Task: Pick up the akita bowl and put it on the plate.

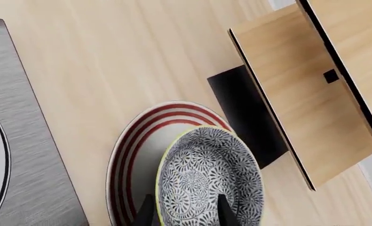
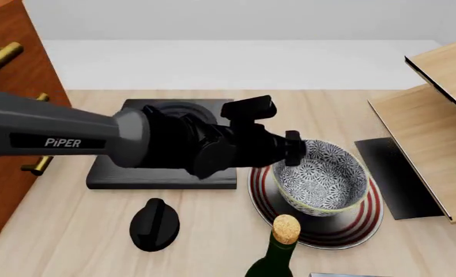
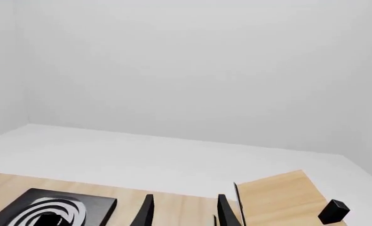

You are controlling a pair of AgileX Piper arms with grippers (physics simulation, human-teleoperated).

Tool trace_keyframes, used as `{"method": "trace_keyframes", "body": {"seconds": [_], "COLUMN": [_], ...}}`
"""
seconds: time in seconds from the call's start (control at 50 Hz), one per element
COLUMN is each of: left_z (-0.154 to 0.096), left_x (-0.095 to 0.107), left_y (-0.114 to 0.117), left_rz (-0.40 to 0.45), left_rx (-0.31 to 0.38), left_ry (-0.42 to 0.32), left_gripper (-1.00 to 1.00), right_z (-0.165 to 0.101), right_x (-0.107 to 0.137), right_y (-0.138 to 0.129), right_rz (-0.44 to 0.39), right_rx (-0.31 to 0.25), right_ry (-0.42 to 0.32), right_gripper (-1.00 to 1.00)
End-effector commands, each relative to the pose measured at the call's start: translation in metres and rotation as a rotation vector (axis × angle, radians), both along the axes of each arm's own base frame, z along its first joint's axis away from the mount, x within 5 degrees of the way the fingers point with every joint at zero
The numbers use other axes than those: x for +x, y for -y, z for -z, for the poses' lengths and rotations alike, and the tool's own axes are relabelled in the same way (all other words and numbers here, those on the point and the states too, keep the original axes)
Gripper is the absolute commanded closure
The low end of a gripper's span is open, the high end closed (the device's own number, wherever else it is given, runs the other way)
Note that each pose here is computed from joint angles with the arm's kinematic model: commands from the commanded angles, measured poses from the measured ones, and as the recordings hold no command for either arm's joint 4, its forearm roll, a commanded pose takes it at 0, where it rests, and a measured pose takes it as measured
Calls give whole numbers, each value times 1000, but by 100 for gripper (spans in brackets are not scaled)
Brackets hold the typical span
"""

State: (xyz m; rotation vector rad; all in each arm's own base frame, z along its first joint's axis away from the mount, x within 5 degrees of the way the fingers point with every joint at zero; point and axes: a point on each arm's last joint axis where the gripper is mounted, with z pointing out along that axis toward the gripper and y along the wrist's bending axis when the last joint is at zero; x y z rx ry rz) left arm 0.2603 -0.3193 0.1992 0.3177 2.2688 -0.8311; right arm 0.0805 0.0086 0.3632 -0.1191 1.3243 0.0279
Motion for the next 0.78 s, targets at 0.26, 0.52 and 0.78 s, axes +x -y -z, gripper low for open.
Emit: {"method": "trace_keyframes", "body": {"seconds": [0.26,0.52,0.78], "left_z": [-80,-142,-199], "left_x": [-17,-43,-81], "left_y": [-48,-85,-133], "left_rz": [-19,-10,12], "left_rx": [7,-21,-36], "left_ry": [49,140,261], "left_gripper": [-100,-100,-100], "right_z": [10,7,4], "right_x": [-26,-33,-42], "right_y": [5,5,6], "right_rz": [38,29,59], "right_rx": [-4,-23,-39], "right_ry": [14,28,46], "right_gripper": [-100,-100,-100]}}
